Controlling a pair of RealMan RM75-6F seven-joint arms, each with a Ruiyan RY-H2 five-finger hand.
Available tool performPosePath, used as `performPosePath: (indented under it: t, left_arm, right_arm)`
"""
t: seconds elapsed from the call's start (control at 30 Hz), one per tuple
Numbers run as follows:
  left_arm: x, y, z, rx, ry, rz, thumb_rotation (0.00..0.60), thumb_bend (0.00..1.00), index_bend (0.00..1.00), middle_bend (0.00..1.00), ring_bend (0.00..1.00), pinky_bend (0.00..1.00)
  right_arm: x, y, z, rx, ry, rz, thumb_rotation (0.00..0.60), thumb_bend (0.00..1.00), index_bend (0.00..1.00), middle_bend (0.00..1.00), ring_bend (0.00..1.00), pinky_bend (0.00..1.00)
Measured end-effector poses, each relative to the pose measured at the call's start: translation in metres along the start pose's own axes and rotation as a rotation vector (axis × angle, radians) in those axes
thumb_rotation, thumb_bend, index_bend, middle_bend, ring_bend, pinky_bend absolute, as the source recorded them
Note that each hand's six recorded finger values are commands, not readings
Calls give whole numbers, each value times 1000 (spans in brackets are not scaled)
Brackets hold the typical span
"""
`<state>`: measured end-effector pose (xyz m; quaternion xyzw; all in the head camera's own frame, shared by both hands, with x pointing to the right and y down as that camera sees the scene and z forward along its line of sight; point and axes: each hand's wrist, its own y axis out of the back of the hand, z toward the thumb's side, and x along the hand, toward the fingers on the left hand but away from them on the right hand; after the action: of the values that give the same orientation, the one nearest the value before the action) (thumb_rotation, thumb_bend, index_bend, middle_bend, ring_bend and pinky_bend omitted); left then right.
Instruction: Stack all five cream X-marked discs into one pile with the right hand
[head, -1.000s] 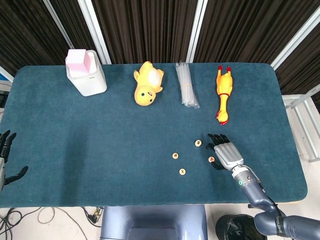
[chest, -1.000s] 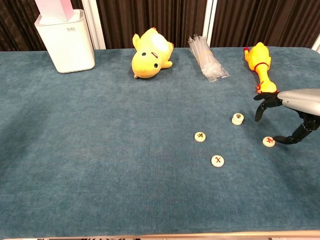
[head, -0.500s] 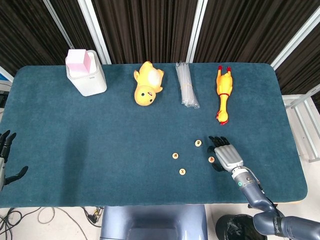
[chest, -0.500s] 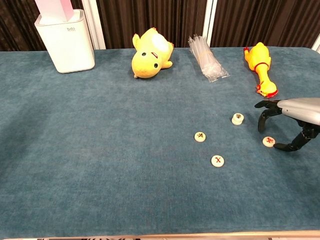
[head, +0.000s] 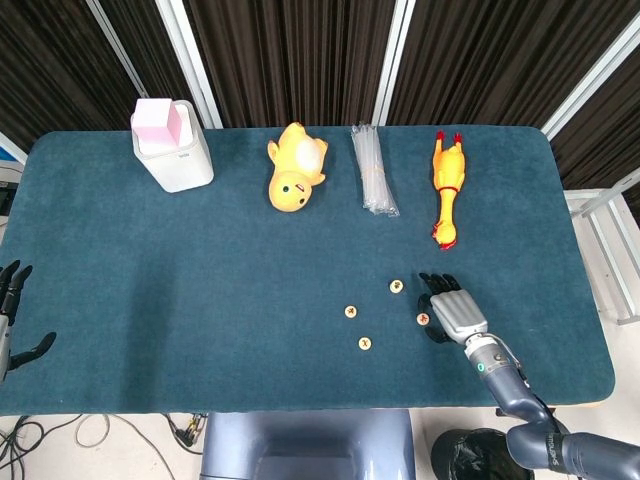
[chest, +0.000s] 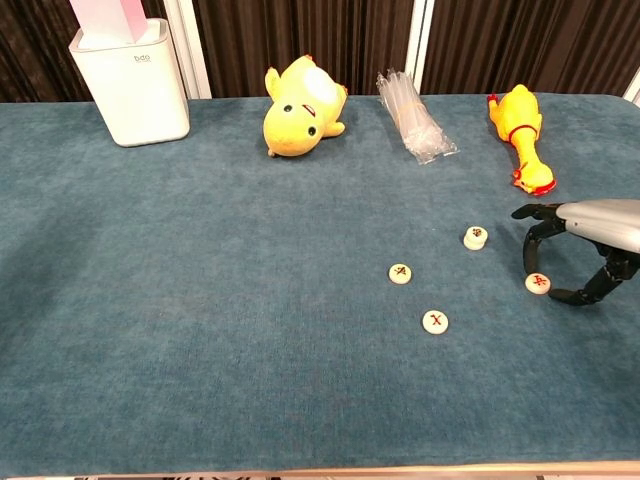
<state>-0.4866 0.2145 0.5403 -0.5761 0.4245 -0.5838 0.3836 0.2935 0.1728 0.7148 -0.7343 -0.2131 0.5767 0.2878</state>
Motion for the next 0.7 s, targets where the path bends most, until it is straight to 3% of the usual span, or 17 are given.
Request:
performPosePath:
  t: [0.7]
  left_arm:
    - [0,0,0,3,0,0,600,169,43,0,0,61]
  right_arm:
    - [-4,-7,0,-13,-4,14,600,409,504,11,35,36]
